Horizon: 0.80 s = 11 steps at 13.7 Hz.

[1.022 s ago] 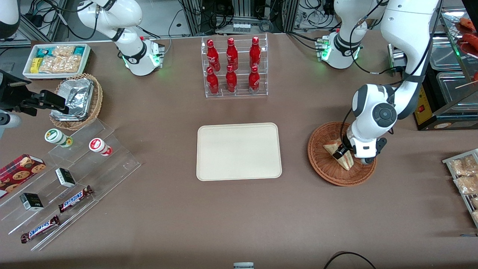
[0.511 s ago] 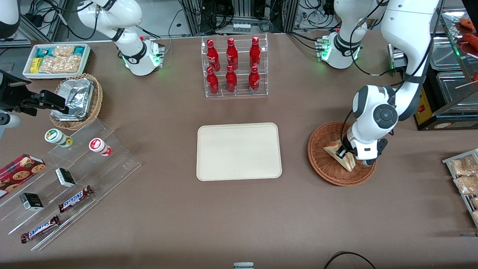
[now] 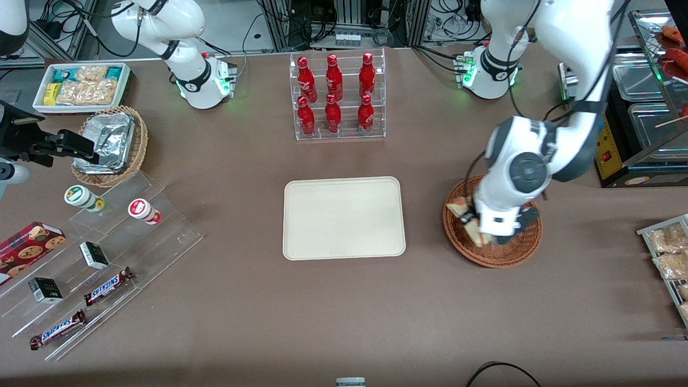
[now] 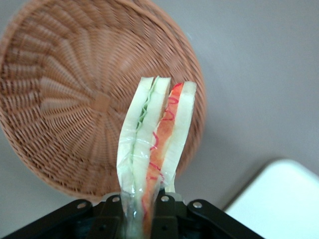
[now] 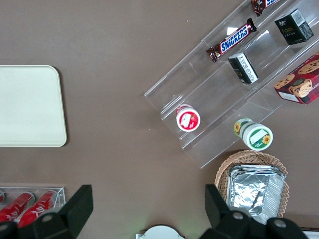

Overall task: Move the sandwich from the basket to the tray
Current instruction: 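Carry the sandwich with the left gripper over the cream tray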

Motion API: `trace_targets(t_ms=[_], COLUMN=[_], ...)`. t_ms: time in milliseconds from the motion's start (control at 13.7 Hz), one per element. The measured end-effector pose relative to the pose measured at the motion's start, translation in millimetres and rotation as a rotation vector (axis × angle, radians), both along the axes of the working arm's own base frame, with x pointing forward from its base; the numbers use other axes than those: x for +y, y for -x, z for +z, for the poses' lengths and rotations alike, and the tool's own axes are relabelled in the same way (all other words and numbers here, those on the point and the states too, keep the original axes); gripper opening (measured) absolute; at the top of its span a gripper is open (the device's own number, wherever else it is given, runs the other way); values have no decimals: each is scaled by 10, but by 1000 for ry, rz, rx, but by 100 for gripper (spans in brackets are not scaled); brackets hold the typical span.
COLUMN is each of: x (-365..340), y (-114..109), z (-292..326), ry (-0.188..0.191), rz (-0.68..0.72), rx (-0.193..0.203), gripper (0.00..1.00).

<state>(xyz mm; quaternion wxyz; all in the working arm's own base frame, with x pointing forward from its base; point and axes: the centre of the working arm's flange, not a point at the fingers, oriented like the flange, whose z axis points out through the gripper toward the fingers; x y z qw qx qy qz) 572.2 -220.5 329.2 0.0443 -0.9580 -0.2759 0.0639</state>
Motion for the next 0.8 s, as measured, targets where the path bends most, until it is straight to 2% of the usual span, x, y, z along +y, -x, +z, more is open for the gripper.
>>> trace_targets(t_ms=[146,511,803], x=[-381,-1488,-2238], y=[3,79,275], z=[-3,-241,-476], ry=[2,32,41], rz=[-108,-275,-327], rx=[29,31,25], gripper=[19,19,19])
